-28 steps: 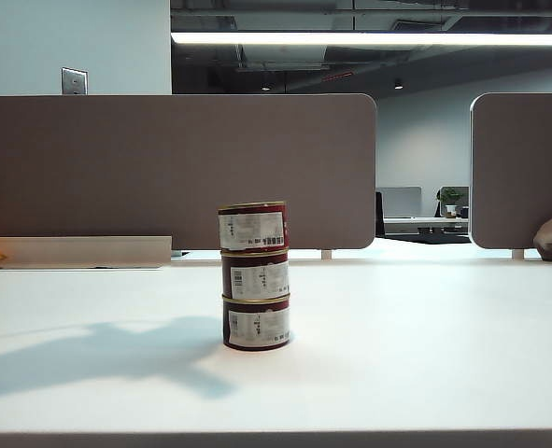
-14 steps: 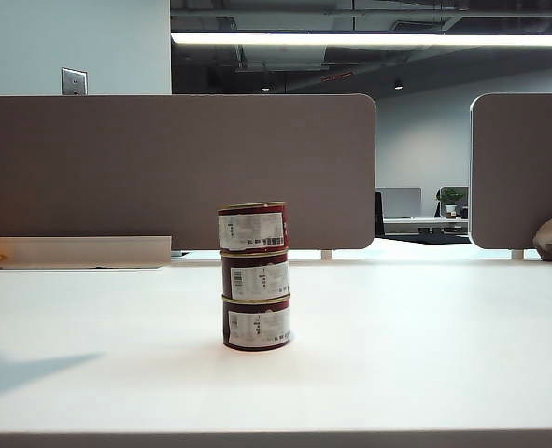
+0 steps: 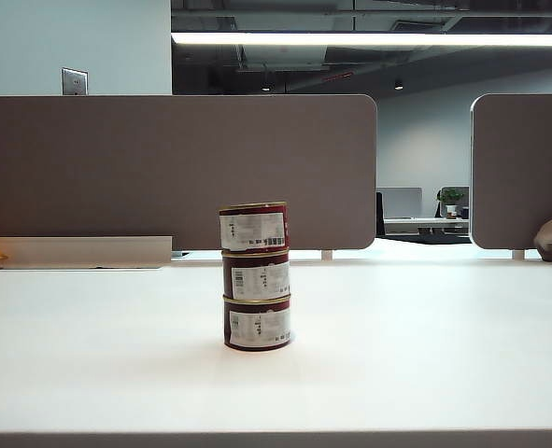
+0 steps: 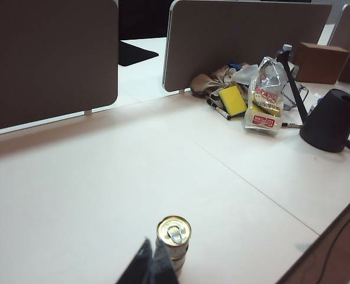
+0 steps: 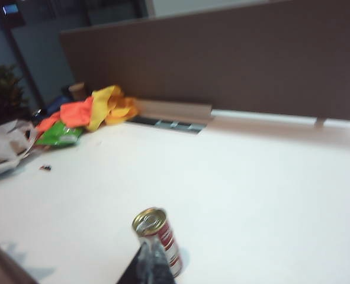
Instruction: Pick up the cans one by one and stack them together.
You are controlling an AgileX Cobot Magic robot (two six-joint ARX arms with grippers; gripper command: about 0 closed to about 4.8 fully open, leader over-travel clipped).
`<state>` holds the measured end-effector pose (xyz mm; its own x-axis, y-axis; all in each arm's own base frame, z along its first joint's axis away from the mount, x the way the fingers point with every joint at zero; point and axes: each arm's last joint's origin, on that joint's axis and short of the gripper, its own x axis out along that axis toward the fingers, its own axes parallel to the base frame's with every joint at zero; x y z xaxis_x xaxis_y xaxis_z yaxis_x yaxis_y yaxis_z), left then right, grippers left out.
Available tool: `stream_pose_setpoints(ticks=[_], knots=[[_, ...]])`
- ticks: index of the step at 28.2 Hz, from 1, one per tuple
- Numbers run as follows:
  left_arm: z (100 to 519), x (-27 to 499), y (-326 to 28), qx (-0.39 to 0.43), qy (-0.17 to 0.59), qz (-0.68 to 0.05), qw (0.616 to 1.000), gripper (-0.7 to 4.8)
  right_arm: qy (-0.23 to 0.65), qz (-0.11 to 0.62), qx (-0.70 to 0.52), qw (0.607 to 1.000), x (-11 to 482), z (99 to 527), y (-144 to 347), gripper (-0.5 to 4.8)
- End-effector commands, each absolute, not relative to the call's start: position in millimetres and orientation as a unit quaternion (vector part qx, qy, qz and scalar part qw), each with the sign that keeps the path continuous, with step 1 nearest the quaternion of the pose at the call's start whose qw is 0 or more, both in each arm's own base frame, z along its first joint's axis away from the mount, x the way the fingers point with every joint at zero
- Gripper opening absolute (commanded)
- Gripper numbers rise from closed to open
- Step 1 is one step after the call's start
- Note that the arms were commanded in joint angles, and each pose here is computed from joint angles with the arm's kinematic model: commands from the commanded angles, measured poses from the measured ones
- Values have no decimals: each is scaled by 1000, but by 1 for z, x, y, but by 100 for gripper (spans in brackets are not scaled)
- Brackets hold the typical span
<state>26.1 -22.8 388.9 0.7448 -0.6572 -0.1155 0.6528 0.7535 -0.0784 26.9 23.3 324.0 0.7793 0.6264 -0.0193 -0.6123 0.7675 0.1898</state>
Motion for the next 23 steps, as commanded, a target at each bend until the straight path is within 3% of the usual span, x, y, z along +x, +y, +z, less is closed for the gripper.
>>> stream_pose_setpoints(ticks=[1,9,16,23], knots=[[368,26,-23,-31,72,-349,934,-6,22,342,110,933,33,317,32,-5],[316,47,-41,-30,85,-348,933,-6,26,347,108,931,52,275,55,0],[245,75,-64,-24,100,-349,932,-6,95,338,69,934,66,211,70,0],[209,82,-70,-16,107,-349,931,-6,126,331,50,934,68,186,73,0]])
